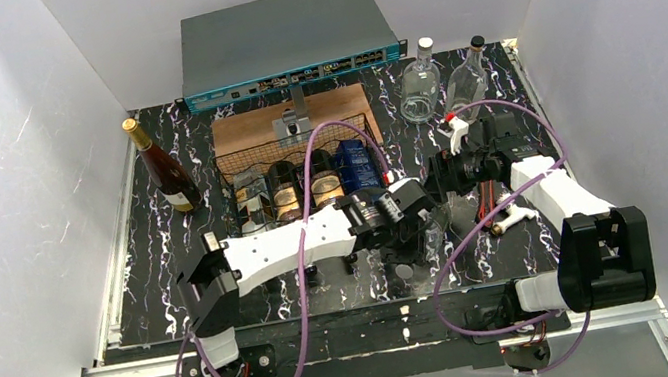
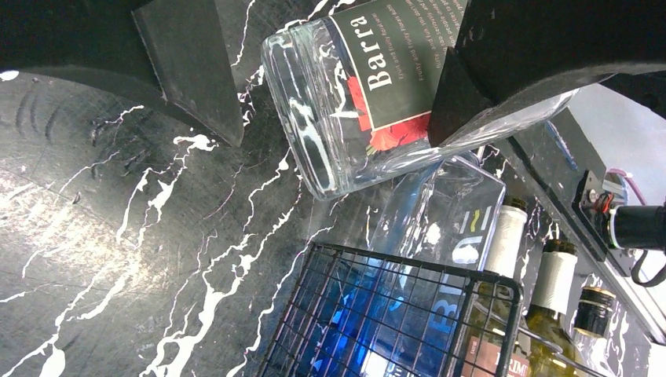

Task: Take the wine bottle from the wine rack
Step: Place the wine bottle at the center of the board.

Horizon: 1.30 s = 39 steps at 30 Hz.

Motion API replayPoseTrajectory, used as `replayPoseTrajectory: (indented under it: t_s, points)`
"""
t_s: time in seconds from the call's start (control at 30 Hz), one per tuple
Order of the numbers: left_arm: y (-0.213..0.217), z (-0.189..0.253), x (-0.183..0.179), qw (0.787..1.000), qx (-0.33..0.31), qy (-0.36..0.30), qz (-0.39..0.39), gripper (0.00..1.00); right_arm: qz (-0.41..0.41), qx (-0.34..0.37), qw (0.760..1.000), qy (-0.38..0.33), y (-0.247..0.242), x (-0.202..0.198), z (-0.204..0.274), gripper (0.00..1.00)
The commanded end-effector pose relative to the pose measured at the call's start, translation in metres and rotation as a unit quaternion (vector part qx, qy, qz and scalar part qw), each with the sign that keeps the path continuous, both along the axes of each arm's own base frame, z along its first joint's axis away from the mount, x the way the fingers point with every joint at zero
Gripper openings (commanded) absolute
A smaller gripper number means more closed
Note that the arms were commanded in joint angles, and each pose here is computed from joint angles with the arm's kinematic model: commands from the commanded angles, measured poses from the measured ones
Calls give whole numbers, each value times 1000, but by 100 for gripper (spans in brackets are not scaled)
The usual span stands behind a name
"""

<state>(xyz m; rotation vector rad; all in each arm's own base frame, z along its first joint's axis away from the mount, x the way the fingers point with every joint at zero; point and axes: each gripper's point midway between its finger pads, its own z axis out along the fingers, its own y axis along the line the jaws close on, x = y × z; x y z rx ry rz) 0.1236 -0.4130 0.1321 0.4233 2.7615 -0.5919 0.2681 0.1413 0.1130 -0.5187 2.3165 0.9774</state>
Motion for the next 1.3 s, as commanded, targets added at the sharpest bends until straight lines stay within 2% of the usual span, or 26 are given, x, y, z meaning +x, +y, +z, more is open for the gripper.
replayPoseTrajectory:
  t_s: [0.0, 0.2, 0.33, 0.67, 0.9, 1.1, 1.27]
  points:
    - [-29, 63, 28, 994, -99, -53, 9, 0, 3, -5, 999, -33, 0, 3, 11, 98]
    - [-23, 60, 27, 995, -93, -30, 2, 1, -3, -5, 999, -51, -5, 6, 22, 98]
    - [-21, 62, 29, 995, -93, -20, 8, 3, -7, -3, 999, -39, -6, 6, 17, 98]
    - [-29, 68, 22, 991, -119, 56, 22, 6, -4, 6, 1000, -3, -3, 0, 3, 97]
    - [-33, 76, 24, 980, -143, 120, 75, 9, 3, 12, 1000, -2, 0, -2, 4, 97]
    - [-47, 83, 23, 962, -167, 184, 116, 13, 6, 13, 1000, -5, 2, -3, 6, 97]
    - [-60, 91, 26, 950, -187, 212, 130, 14, 6, 12, 1000, -10, 2, -3, 8, 97]
